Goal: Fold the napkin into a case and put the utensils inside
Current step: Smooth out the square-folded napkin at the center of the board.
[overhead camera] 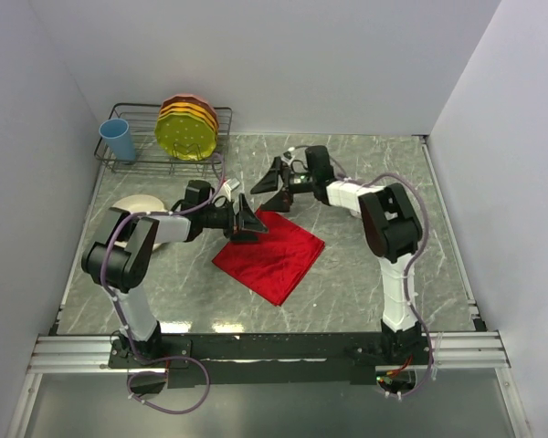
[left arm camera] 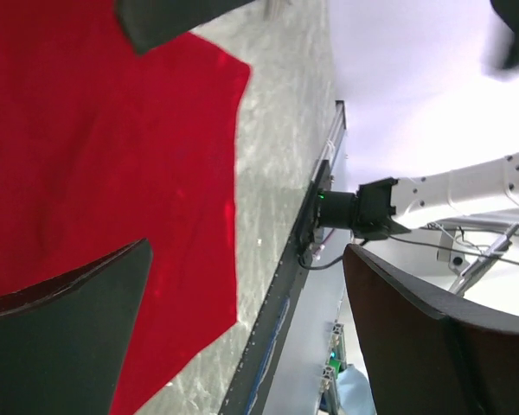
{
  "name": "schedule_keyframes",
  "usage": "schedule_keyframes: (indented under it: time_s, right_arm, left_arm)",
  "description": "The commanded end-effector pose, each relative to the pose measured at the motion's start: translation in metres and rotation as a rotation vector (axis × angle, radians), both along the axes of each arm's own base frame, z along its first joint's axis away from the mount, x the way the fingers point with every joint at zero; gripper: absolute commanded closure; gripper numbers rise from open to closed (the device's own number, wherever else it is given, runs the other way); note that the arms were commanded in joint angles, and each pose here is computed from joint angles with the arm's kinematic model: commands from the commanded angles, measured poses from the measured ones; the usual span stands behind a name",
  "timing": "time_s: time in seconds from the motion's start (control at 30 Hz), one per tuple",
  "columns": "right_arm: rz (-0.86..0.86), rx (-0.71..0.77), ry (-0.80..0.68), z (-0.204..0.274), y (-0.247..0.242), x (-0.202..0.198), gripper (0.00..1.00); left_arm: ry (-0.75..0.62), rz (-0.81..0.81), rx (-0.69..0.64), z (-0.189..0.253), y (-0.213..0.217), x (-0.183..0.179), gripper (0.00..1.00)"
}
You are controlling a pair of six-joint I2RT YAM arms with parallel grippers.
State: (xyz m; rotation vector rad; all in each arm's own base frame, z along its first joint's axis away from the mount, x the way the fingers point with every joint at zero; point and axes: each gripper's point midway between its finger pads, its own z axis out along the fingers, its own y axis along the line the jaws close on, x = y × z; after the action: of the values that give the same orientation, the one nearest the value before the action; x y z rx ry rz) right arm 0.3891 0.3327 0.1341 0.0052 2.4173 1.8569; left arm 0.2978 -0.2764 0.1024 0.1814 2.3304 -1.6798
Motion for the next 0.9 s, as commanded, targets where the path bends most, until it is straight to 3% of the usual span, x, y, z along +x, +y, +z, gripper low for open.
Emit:
schedule_keyframes:
  time_s: [0.0, 0.23, 0.53, 0.6, 0.73, 0.8, 0.83, 0.87]
  right_arm:
    - [-0.019, 0.096, 0.015, 0.010, 0.027, 0.016, 0.00]
    - [-0.032, 0.055, 0.102, -0.036, 0.034, 0.013, 0.00]
    - [-0.015, -0.064, 0.102, -0.092, 0.009, 0.006, 0.00]
    - [-0.004, -0.049, 0.093, -0.083, 0.009, 0.005, 0.00]
    - [0.030, 0.020, -0.027, -0.010, 0.011, 0.002, 0.00]
    - [0.047, 0.018, -0.016, 0.002, 0.004, -0.017, 0.00]
    - [0.066, 0.030, -0.080, 0.024, -0.001, -0.029, 0.00]
    - [0.073, 0.008, -0.051, 0.016, -0.007, -0.044, 0.00]
  left_arm:
    - [-0.028, 0.017, 0.011, -0.009, -0.001, 0.011, 0.00]
    - [0.060, 0.075, 0.045, -0.039, 0.011, 0.017, 0.01]
    - [0.125, 0.121, 0.069, -0.060, 0.027, 0.017, 0.01]
    - [0.111, 0.108, 0.053, -0.054, 0.026, 0.016, 0.01]
    - [0.016, 0.063, 0.009, -0.018, 0.022, 0.016, 0.01]
    - [-0.031, 0.034, 0.001, 0.002, 0.024, 0.008, 0.01]
    - [-0.039, 0.021, -0.001, 0.006, 0.024, 0.002, 0.01]
    - [-0.042, 0.015, -0.005, 0.010, 0.025, -0.003, 0.01]
